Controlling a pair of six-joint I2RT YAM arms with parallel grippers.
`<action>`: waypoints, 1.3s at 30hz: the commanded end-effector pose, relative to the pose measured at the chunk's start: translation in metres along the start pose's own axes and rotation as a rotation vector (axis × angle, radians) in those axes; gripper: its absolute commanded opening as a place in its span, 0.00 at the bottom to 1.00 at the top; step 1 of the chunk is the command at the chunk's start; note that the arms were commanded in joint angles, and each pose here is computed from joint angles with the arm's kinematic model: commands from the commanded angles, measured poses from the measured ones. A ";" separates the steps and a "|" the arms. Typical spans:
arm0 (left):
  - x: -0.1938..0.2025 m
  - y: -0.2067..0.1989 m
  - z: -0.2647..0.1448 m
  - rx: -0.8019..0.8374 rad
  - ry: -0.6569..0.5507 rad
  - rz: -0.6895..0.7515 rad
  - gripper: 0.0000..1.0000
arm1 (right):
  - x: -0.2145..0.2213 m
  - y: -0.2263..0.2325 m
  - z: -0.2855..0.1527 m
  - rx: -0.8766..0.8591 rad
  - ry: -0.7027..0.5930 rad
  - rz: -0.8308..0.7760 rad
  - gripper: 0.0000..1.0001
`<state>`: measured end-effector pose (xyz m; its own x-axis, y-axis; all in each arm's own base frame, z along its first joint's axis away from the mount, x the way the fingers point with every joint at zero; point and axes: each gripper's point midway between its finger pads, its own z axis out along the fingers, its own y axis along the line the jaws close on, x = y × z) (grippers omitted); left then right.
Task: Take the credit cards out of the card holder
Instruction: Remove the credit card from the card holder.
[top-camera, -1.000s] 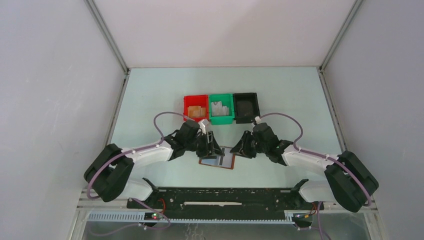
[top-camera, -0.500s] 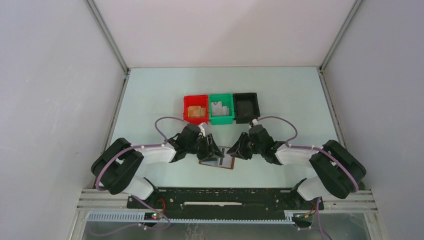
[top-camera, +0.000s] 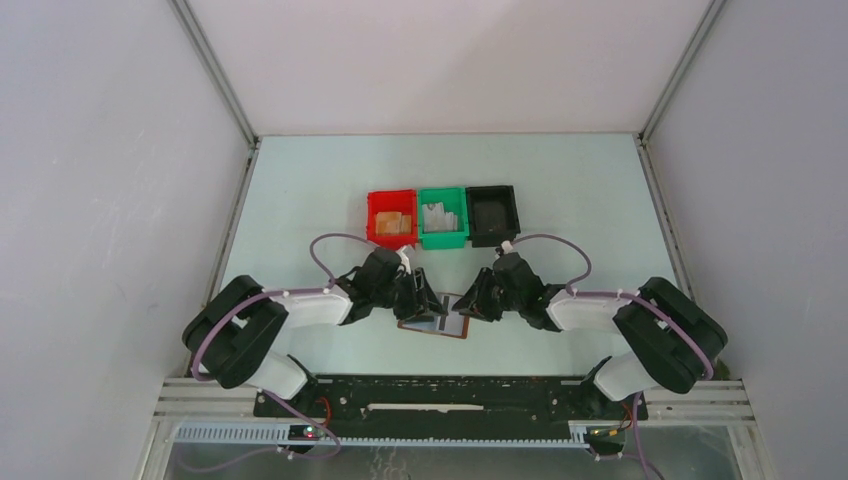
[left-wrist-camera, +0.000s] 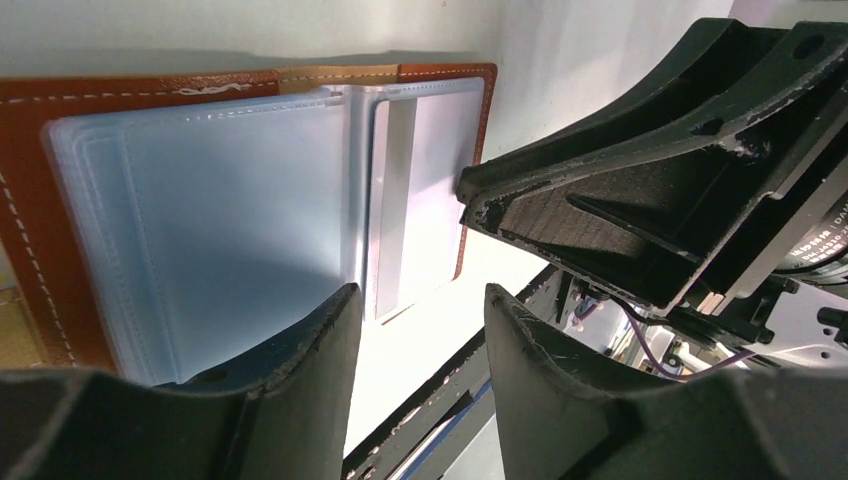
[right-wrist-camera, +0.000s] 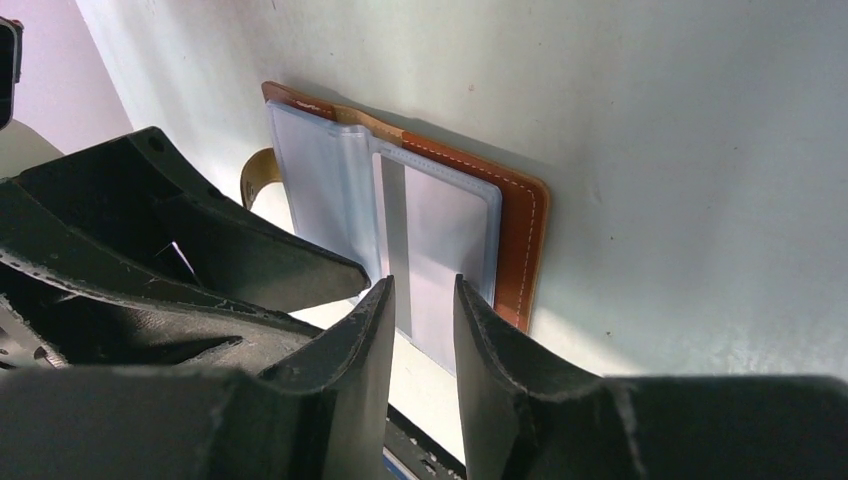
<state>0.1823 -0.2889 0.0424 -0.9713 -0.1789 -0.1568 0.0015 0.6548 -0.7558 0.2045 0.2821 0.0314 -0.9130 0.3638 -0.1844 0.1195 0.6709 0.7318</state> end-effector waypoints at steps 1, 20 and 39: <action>-0.005 -0.003 0.003 0.007 -0.013 0.029 0.53 | -0.003 0.002 -0.002 0.004 -0.037 -0.009 0.36; -0.006 0.000 0.005 -0.008 -0.007 0.036 0.53 | 0.005 -0.010 -0.004 0.026 -0.043 -0.002 0.36; -0.007 -0.001 0.007 -0.003 -0.006 0.049 0.49 | 0.012 -0.006 0.006 -0.006 -0.009 0.009 0.36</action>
<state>0.1802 -0.2873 0.0321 -0.9759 -0.1624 -0.1460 -0.0011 0.6720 -0.7405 0.2001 0.2853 0.0277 -0.9033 0.3827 -0.1939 0.1195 0.6586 0.7429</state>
